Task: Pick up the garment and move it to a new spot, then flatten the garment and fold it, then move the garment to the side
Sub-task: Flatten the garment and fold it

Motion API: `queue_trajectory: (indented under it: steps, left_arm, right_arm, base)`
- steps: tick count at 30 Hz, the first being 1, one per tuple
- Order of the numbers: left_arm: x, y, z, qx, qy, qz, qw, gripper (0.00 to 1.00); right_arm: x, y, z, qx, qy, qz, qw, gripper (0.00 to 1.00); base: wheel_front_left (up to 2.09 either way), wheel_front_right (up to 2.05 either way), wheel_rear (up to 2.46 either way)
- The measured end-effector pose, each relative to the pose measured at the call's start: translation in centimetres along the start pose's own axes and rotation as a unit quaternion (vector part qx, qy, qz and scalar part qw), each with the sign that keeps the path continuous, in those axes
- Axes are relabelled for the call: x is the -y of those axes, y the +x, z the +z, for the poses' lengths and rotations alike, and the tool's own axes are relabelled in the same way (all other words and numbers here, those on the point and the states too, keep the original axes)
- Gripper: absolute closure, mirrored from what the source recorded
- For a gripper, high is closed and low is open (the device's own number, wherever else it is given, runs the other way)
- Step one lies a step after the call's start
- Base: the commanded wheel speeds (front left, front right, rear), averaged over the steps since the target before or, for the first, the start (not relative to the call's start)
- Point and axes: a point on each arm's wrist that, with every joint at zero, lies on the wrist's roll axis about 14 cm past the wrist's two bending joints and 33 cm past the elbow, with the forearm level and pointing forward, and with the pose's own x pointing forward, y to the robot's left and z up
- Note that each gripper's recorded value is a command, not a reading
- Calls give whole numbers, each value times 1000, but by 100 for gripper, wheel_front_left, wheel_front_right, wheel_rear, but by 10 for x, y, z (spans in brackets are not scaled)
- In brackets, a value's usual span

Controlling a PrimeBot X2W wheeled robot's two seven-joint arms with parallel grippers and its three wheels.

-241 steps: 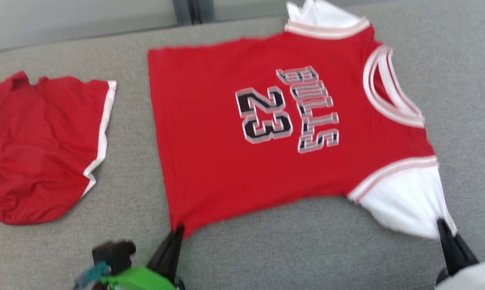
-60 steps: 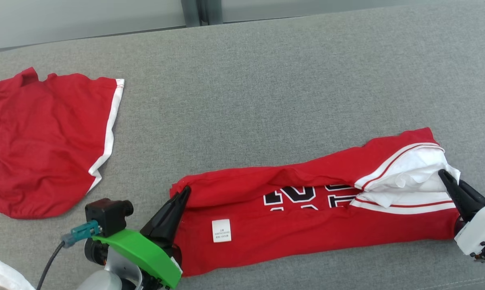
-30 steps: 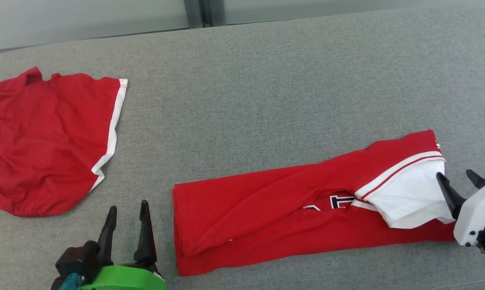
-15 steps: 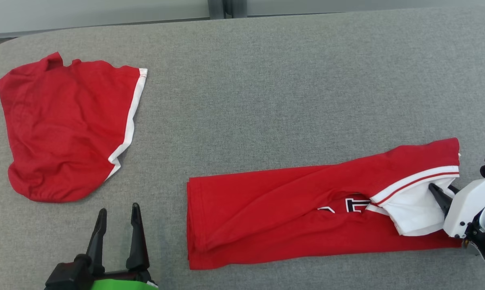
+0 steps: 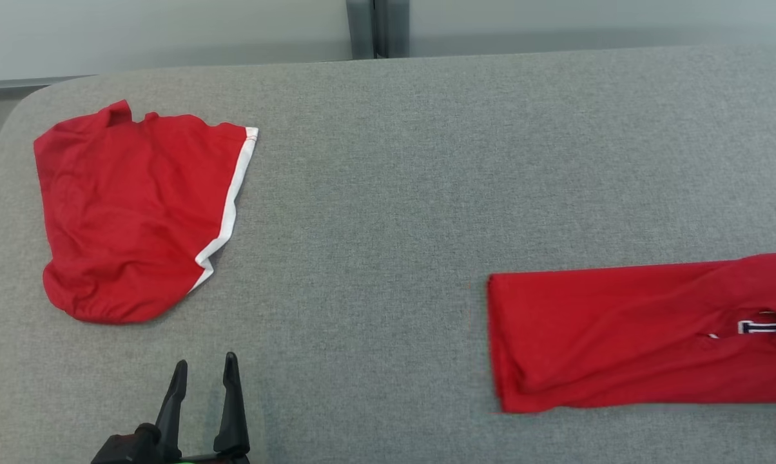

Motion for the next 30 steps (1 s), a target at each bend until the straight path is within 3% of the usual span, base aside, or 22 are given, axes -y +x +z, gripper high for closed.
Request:
queue_trajectory:
  steps: [3,7,15,21,30]
  left_arm:
    - [1,-4,0,1,-4,-1,1000,0]
    - [1,-6,4,8,-12,0,1000,0]
    - [12,-2,-7,-9,-13,-16,1000,0]
    - [19,5,-17,-26,-3,-28,999,0]
    - [24,2,-27,-42,3,-35,999,0]
  right_arm:
    - [4,-12,20,11,-12,-3,1000,100]
    - [-41,-23,29,18,-42,61,997,100]
    - [-164,-41,-34,-27,-81,217,972,100]
    - [-221,-41,-80,-52,-45,272,960,100]
    - [-266,-44,-98,-43,-5,313,949,100]
  base:
    - [0,0,0]
    - [0,0,0]
    - [0,0,0]
    - [0,0,0]
    - [0,0,0]
